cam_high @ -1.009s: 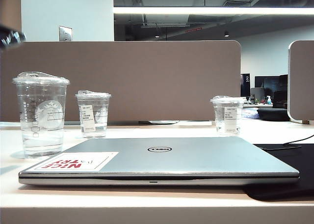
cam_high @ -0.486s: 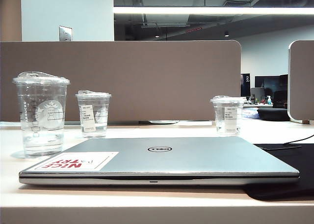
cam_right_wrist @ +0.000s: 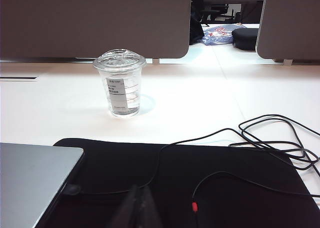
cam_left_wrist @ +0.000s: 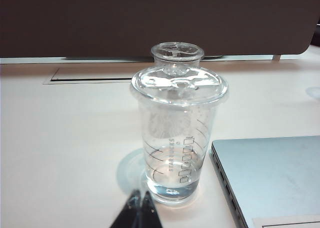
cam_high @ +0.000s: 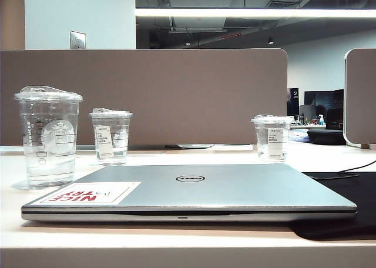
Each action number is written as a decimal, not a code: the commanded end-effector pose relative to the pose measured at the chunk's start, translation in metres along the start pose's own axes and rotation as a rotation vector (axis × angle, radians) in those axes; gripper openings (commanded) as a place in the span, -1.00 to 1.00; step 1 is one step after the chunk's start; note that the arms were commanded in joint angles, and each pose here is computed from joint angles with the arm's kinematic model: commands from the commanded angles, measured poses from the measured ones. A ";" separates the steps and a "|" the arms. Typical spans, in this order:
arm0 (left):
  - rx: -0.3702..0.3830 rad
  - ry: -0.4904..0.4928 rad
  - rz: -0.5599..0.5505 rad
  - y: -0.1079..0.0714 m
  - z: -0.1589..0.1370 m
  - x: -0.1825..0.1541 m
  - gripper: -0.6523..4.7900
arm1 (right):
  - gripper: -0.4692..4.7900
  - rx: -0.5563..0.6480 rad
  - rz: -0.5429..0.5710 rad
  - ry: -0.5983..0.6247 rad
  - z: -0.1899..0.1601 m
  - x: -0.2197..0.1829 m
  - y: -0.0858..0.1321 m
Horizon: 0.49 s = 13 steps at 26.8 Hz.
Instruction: Pick up the coffee cup on the middle and place it on the left side of the laptop.
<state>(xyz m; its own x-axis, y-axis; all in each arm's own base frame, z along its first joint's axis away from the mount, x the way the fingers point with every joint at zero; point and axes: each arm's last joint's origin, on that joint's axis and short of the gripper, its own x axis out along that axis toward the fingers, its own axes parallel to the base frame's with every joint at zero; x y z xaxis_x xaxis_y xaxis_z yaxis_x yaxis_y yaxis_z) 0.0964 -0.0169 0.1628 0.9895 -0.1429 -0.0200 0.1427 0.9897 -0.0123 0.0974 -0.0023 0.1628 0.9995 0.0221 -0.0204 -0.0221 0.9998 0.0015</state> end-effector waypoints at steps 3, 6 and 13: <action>0.009 -0.020 -0.001 0.000 0.003 0.000 -0.78 | -0.84 -0.001 0.000 -0.016 0.001 0.000 0.000; 0.009 -0.022 0.002 0.000 0.003 0.000 -0.78 | -0.84 -0.001 0.000 -0.016 0.001 0.000 0.000; 0.005 -0.017 -0.001 0.000 0.002 0.000 -0.78 | -0.84 -0.001 -0.003 -0.016 0.001 0.000 0.000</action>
<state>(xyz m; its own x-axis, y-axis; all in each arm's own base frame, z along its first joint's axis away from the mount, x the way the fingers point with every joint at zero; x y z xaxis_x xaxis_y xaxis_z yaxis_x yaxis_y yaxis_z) 0.0962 -0.0169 0.1633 0.9895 -0.1437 -0.0139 0.1435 0.9896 -0.0114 0.0974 -0.0024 0.1628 0.9996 0.0214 -0.0204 -0.0213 0.9998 0.0015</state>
